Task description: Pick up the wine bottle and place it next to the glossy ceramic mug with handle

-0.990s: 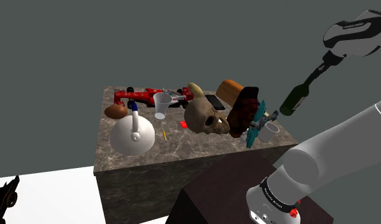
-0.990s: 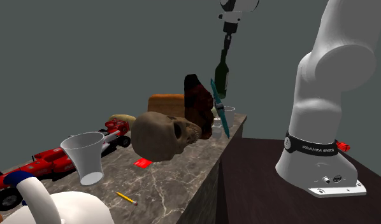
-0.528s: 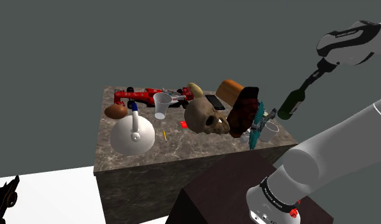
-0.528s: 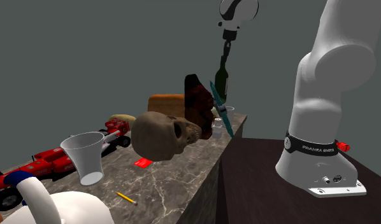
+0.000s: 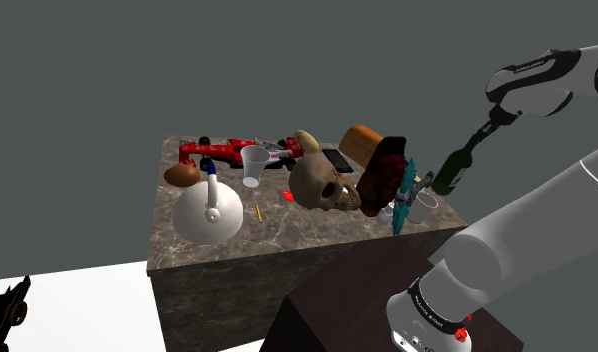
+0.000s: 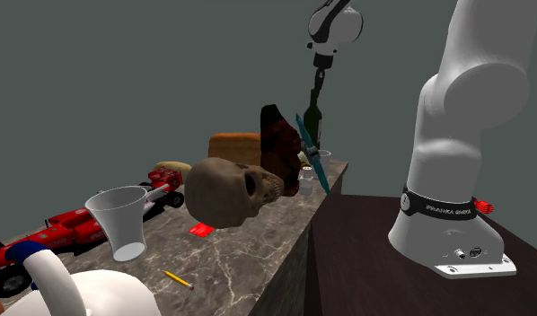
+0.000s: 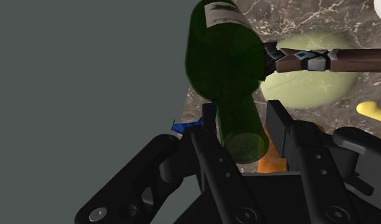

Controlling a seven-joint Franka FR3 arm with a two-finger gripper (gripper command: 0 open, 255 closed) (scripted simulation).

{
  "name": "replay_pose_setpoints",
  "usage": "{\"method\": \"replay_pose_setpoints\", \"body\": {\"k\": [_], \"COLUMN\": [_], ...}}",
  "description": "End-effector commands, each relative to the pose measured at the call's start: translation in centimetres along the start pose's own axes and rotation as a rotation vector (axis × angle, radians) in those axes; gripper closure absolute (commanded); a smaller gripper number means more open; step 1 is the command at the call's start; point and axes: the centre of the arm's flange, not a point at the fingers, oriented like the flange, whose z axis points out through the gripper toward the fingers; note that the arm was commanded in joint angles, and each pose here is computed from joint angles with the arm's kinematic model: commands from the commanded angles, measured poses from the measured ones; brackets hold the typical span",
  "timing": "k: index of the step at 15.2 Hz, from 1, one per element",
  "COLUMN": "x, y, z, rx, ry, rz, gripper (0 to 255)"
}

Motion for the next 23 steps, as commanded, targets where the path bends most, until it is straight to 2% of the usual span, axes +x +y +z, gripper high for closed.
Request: {"method": "replay_pose_setpoints", "body": {"k": [1, 6, 13, 14, 19, 23], "x": [0.0, -0.4, -0.4, -0.4, -0.4, -0.4], "y": [-0.3, -1.0, -1.0, -1.0, -1.0, -1.0], "z": [1.0, 3.1, 3.1, 3.3, 3.1, -1.9], "rx": [-0.001, -0.001, -0.001, -0.001, -0.001, -0.001], "ry": [0.001, 0.001, 0.001, 0.001, 0.001, 0.001], "rz": [0.000, 0.000, 0.000, 0.000, 0.000, 0.000], "gripper": [255, 255, 255, 0, 0, 0]}}
